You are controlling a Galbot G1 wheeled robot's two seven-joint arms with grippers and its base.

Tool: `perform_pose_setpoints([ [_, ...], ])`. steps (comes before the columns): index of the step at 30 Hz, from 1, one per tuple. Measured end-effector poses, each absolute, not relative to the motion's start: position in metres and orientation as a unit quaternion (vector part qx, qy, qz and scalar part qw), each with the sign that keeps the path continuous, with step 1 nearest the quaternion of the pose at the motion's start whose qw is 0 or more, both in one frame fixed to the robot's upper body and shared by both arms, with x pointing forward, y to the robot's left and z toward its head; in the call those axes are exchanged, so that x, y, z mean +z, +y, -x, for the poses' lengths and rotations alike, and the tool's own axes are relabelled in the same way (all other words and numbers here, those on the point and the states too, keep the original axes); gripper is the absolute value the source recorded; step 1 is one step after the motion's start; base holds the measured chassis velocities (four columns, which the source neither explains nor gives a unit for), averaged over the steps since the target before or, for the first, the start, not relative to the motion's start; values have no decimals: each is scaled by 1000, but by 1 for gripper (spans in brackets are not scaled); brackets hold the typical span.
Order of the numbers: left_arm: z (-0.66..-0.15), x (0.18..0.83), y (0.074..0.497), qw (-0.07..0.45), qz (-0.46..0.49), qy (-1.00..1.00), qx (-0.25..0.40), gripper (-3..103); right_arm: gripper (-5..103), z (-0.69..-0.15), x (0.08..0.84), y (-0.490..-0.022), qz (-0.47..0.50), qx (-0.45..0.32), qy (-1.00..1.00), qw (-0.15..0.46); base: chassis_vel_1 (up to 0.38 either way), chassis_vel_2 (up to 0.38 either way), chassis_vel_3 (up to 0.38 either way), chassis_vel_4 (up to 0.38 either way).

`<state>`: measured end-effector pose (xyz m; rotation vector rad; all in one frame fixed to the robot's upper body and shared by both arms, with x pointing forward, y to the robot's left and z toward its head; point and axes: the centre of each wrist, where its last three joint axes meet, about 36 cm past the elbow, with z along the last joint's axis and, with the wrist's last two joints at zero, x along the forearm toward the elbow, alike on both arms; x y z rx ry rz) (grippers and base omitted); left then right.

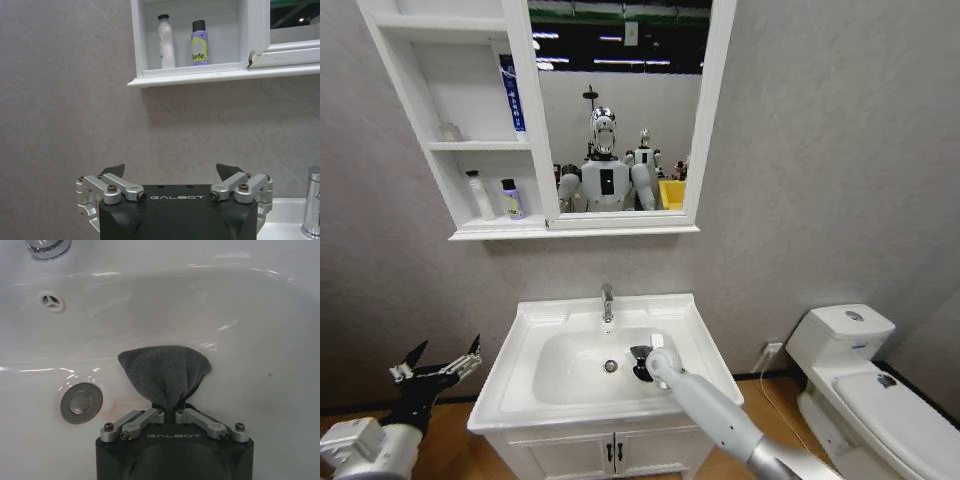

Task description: Move facial cleanser and shampoo from washbasin to cabinet, then wipe washbasin with towel.

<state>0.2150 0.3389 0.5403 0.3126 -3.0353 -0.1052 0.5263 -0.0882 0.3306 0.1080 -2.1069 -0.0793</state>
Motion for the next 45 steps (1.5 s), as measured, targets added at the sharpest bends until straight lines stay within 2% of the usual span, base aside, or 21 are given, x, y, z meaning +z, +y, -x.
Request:
perform_pose_setpoints([
  [19,-215,540,339,44,-102,-993,-34,100,4,-534,307,-23,-133,-79,-865,478,0,0,0,0],
  [26,-215,540,339,44,-102,-993,-34,100,4,-538,301,-9,-129,-91,-863,480,0,0,0,0],
  [32,-215,540,339,44,-102,-993,-34,100,4,-542,299,-29,-106,-88,-867,479,0,0,0,0],
  [39,-215,540,339,44,-102,-993,-34,100,4,-545,311,-75,-65,-83,-873,476,0,0,0,0],
  [45,-215,540,339,44,-102,-993,-34,100,4,-525,347,-120,-32,-48,-898,436,0,0,0,0],
])
